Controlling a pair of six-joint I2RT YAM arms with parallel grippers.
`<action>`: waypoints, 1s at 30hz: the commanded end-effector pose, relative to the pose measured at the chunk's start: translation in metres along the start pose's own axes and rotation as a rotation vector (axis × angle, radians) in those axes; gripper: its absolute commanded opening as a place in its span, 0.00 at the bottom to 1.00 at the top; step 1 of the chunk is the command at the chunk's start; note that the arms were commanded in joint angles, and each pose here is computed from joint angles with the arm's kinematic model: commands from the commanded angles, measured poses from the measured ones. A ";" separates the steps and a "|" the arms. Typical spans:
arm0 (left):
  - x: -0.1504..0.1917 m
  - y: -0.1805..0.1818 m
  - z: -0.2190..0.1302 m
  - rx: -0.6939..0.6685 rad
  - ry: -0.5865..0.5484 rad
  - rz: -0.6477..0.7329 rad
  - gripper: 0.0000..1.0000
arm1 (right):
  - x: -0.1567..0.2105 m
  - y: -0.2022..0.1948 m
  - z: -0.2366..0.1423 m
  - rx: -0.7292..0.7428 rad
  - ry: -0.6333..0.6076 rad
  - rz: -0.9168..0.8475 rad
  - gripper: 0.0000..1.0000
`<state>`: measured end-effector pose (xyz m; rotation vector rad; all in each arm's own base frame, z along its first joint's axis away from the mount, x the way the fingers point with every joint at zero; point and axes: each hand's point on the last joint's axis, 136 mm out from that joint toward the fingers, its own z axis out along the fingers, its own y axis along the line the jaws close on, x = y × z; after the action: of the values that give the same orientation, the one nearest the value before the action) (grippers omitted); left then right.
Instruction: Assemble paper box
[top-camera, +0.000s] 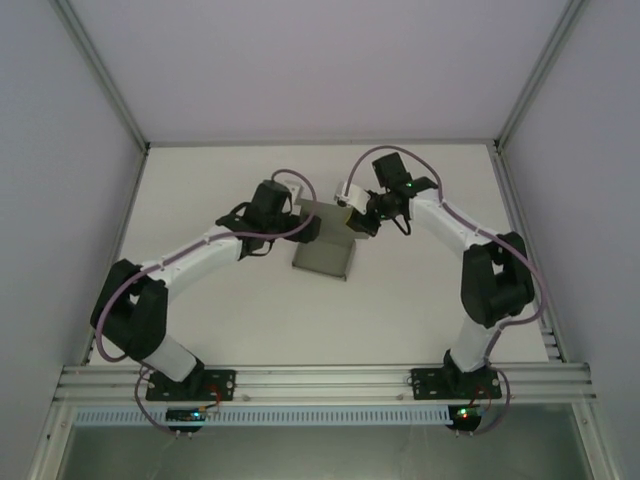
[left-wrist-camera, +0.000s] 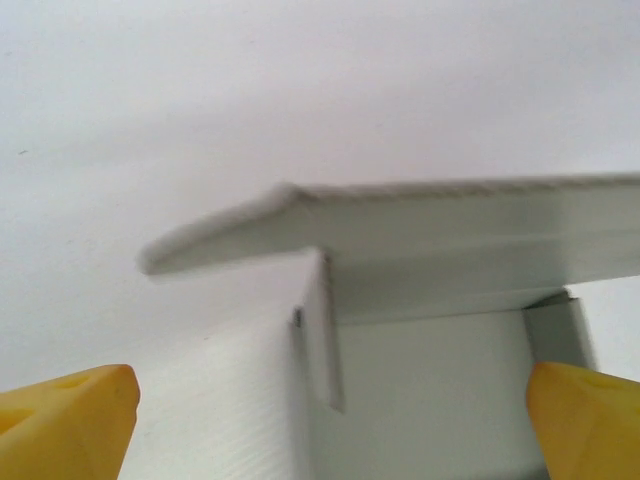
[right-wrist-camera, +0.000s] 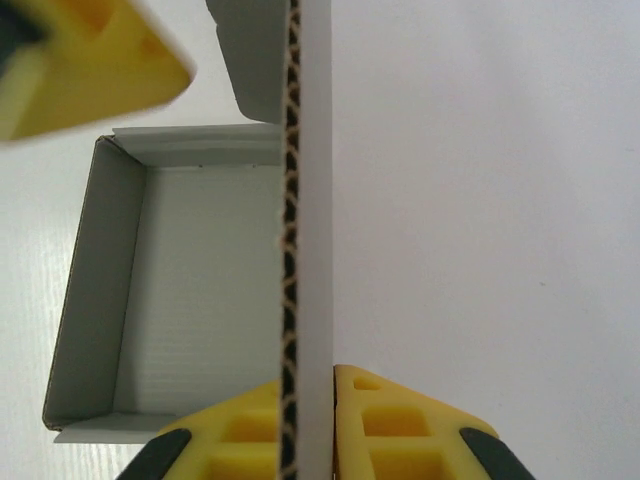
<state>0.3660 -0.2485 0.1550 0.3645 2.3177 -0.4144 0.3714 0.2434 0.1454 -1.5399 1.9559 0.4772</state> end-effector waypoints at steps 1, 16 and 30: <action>-0.004 0.011 -0.010 -0.019 0.027 -0.019 0.93 | -0.008 0.004 0.001 -0.083 0.012 -0.089 0.12; -0.016 0.010 0.015 -0.040 0.109 0.031 0.47 | -0.014 -0.018 0.010 -0.100 0.027 -0.084 0.18; -0.019 0.017 0.014 -0.094 0.098 0.025 0.00 | 0.016 -0.035 -0.012 0.068 0.225 0.082 0.20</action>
<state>0.3912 -0.2424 0.1384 0.3940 2.4499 -0.2948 0.4067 0.2273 0.1334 -1.5758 2.1172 0.3352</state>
